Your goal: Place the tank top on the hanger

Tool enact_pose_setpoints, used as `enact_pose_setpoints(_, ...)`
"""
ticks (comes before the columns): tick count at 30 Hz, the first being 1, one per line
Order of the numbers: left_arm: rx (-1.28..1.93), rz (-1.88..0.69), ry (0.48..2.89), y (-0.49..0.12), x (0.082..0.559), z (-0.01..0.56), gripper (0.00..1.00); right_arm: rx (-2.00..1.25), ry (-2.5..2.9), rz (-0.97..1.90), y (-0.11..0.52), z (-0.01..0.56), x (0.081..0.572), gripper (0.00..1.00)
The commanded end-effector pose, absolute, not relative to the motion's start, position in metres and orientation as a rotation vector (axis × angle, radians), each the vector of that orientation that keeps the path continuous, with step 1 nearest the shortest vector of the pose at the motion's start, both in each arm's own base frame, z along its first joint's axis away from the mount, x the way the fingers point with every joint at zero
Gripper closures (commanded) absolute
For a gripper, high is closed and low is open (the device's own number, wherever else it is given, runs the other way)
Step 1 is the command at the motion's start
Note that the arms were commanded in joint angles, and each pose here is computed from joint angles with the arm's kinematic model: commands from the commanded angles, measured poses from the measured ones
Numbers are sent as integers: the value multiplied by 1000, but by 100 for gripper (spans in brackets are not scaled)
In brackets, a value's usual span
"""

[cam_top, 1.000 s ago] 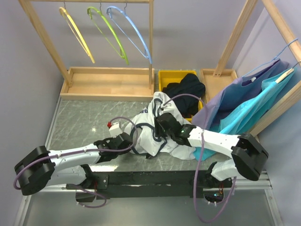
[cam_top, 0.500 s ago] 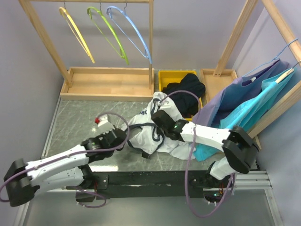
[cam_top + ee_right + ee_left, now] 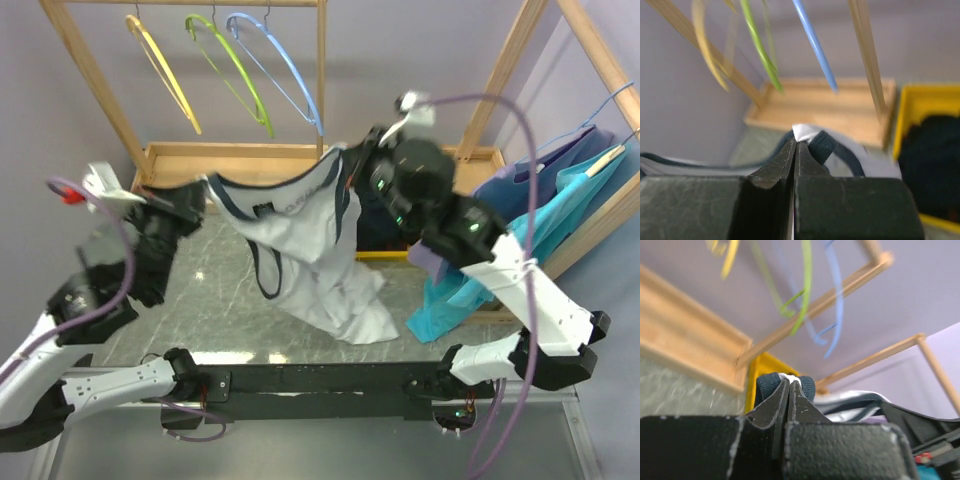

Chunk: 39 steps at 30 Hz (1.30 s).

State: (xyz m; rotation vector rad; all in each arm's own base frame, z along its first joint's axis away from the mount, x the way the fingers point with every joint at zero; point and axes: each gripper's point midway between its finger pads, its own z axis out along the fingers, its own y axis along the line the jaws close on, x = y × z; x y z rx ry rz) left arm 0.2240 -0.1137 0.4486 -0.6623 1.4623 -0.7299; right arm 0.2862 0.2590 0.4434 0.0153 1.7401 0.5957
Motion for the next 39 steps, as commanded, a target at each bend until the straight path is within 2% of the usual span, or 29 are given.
enact_pose_setpoints(1,-573,-692,1286,-94,220,550,99,33,1585,564,235,537,284,100)
enact_pose_setpoints(3,-539,-695,1251,-93,218,581,99,56,1518,581,227,574,281,100)
enact_pose_setpoints(6,-513,-693,1237,-95,218,602,99,71,1469,589,218,598,277,100)
enact_pose_setpoints(11,-490,-676,1335,-108,223,569,99,90,1502,621,208,569,266,100)
enact_pose_setpoints(12,-461,-649,1394,-120,228,541,99,38,1592,586,224,520,273,100)
enact_pose_setpoints(14,-481,-672,1449,-124,226,510,99,72,1590,643,217,502,264,100)
enact_pose_setpoints(15,-458,-629,1524,-136,232,470,99,45,1687,597,225,448,270,100)
enact_pose_setpoints(17,-471,-671,1591,-145,229,433,99,93,1713,645,221,417,266,100)
enact_pose_setpoints(18,-445,-621,1674,-155,232,387,99,89,1813,584,220,357,273,100)
enact_pose_setpoints(20,-474,-640,1735,-164,232,344,99,105,1862,680,231,317,272,100)
enact_pose_setpoints(21,-465,-585,1806,-168,233,299,99,92,1958,648,232,265,270,100)
enact_pose_setpoints(22,-464,-579,1837,-172,232,280,98,109,1999,667,234,245,271,100)
enact_pose_setpoints(25,-492,-558,1903,-178,233,237,80,91,2107,628,239,187,272,100)
enact_pose_setpoints(26,-487,-552,1909,-180,234,233,62,79,2146,604,242,172,273,100)
enact_pose_setpoints(28,-486,-542,1896,-177,236,246,47,57,2173,589,244,163,273,97)
enact_pose_setpoints(29,-504,-566,1860,-176,237,271,23,48,2181,585,245,161,273,81)
enact_pose_setpoints(30,-522,-537,1836,-167,238,284,19,48,2175,588,245,164,274,71)
enact_pose_setpoints(31,-515,-513,1832,-161,237,294,19,40,2172,587,245,166,273,61)
enact_pose_setpoints(32,-506,-492,1813,-155,237,309,19,36,2162,591,244,171,272,47)
enact_pose_setpoints(33,-547,-512,1745,-144,237,345,18,38,2151,588,243,175,273,42)
enact_pose_setpoints(35,-523,-432,1721,-130,238,369,18,33,2141,578,239,181,273,34)
enact_pose_setpoints(36,-559,-453,1656,-118,236,407,18,32,2132,581,239,185,273,33)
enact_pose_setpoints(38,-530,-298,1611,-100,243,436,19,21,2120,589,239,191,272,32)
enact_pose_setpoints(39,-586,-295,1535,-80,243,474,19,19,2120,588,239,192,272,32)
